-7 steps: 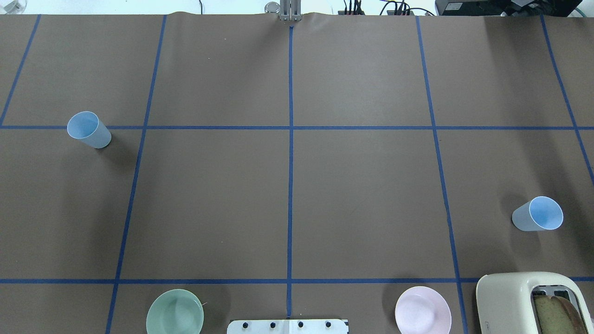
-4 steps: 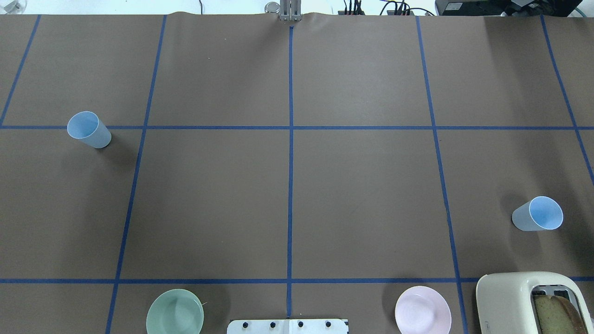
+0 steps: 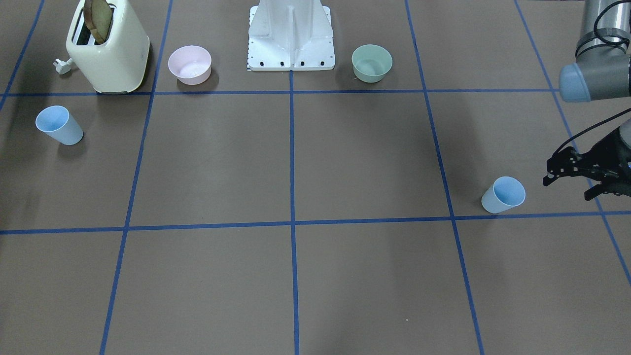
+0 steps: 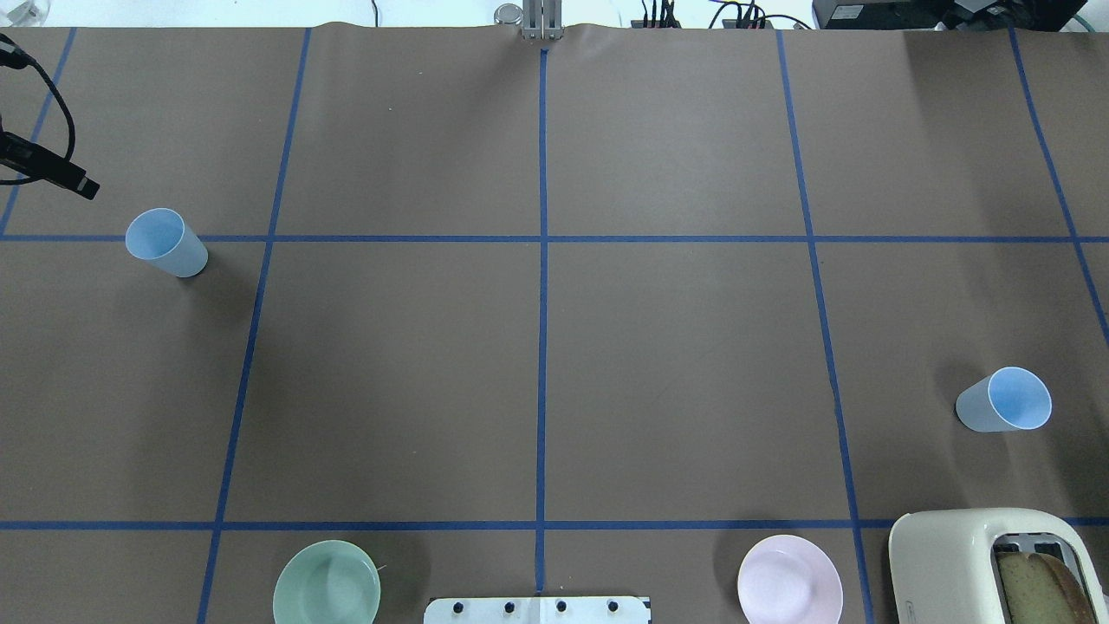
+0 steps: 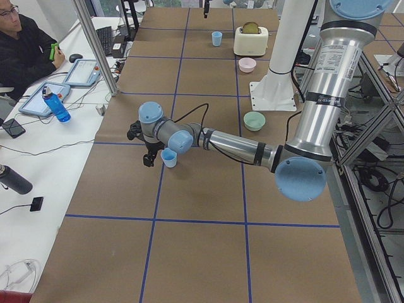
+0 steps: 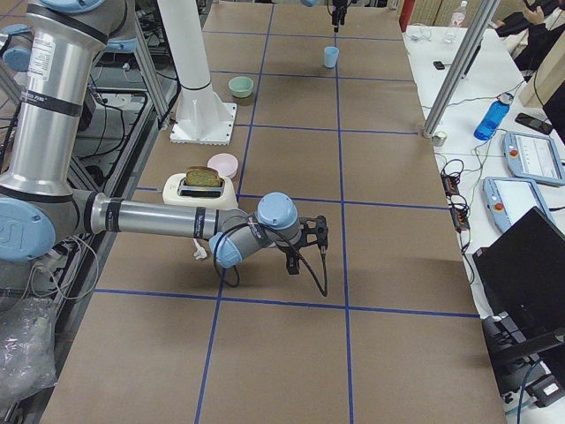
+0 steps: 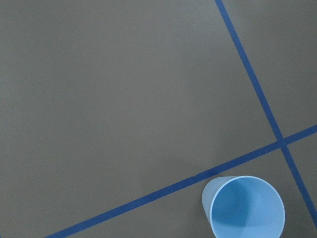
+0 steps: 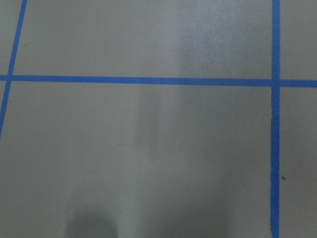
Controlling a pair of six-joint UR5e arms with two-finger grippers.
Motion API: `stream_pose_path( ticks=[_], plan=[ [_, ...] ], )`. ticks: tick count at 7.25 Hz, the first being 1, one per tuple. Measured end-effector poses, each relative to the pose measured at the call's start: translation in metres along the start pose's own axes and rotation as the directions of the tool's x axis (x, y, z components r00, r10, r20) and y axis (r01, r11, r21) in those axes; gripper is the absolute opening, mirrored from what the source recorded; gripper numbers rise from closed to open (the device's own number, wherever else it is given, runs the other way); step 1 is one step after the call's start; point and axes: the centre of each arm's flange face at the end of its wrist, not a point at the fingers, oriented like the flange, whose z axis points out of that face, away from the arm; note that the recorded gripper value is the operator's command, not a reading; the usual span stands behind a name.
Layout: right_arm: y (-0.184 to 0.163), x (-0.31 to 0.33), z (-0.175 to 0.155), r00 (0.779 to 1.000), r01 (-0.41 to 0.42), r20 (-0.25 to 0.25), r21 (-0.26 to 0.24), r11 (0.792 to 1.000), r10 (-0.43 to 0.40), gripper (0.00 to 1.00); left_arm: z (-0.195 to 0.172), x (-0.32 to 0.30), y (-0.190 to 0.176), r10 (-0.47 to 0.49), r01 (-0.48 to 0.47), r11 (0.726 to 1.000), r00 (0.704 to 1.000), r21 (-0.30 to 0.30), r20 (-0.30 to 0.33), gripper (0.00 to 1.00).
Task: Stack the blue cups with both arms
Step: 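Reach the left gripper down to the light blue cup and grasp it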
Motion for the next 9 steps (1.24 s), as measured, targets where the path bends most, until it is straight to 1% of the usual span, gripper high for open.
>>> stream_pose_path(
  ticks=[2,5,9],
  plan=[
    [0.016,-0.018,0.002,1.0,-0.015,0.002,-0.019,1.0,0.015,1.0,0.014,0.0,0.0,0.008,-0.008,1.0,1.0,0.0,-0.006,0.98],
    [0.031,-0.032,0.014,1.0,0.007,0.005,-0.041,0.999,-0.006,1.0,0.026,0.014,-0.001,-0.003,0.004,1.0,1.0,0.007,-0.025,0.98],
    [0.06,-0.037,0.023,0.999,0.016,0.033,-0.057,0.998,-0.014,1.0,0.05,0.015,0.004,0.011,-0.011,1.0,0.999,-0.005,-0.037,0.98]
  ],
)
